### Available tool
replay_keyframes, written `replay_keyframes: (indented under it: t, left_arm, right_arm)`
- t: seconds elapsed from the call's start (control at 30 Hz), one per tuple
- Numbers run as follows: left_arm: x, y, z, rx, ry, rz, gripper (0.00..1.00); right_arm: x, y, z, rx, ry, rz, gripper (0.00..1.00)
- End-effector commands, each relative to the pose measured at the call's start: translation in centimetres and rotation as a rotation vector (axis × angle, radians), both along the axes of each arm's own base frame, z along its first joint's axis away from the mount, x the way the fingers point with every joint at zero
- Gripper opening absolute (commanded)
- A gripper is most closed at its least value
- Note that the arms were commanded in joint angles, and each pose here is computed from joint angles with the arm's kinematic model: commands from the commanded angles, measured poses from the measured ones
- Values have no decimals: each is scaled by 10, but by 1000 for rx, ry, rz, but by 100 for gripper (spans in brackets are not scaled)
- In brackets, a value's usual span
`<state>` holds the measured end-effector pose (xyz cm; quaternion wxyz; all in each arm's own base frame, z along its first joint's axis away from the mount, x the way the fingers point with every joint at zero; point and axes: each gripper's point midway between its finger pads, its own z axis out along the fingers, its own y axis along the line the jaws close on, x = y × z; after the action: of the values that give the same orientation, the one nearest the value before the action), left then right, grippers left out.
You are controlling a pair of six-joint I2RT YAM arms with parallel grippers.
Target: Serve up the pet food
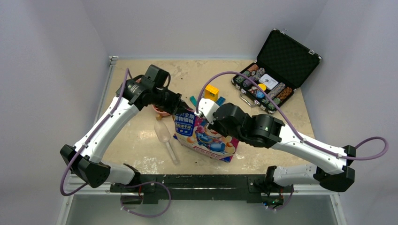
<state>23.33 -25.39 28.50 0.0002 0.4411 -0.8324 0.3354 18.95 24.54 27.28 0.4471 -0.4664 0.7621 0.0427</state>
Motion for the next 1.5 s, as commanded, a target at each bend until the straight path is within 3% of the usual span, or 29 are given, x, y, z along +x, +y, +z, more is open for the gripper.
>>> replay_keyframes:
  t: [0.0, 0.23, 0.5, 0.6, 0.67, 0.8, 0.9, 1.1, 1.23, 1.3, 1.33, 1.37, 1.4, 1.47]
  left_arm:
    - [7, 32, 15, -5, -7, 127, 0]
    - [6, 65, 18, 2, -12, 208, 0]
    - [-1, 40, 23, -44, -41, 138, 0]
    - [-10, 20, 25, -59, -40, 77, 43]
    - [-13, 13, 29, -54, -58, 47, 58]
    - [-13, -3, 28, -62, -75, 11, 62]
    - [-12, -19, 29, -71, -85, -26, 62]
    - [-12, -41, 31, -106, -82, -54, 54]
    - [-12, -46, 26, -124, -71, -50, 38]
    - [-11, -46, 25, -139, -75, -39, 24]
    - [-10, -48, 24, -154, -76, -37, 19]
    - [-11, -49, 23, -169, -69, -39, 7]
    - [-11, -49, 21, -178, -54, -37, 0]
    - [-15, -36, 18, -154, -26, -9, 0]
  right_arm:
    - [-16, -36, 25, 188, 18, -101, 0]
    - [-37, -45, 12, 336, 112, -124, 0]
    - [-33, -27, 23, 336, 114, -82, 0]
    - [-33, -17, 29, 323, 117, -40, 0]
    - [-30, -12, 30, 295, 104, -20, 2]
    - [-27, -1, 29, 236, 106, 21, 44]
    - [-23, 8, 37, 215, 68, 53, 54]
    - [-6, 22, 31, 129, -16, 50, 56]
    - [10, 25, 32, 94, -118, -14, 52]
    - [16, 20, 35, 91, -156, -50, 40]
    - [18, 18, 37, 92, -166, -60, 29]
    - [18, 16, 37, 89, -168, -63, 6]
    - [18, 13, 37, 89, -171, -75, 0]
    - [10, 5, 35, 130, -127, -77, 0]
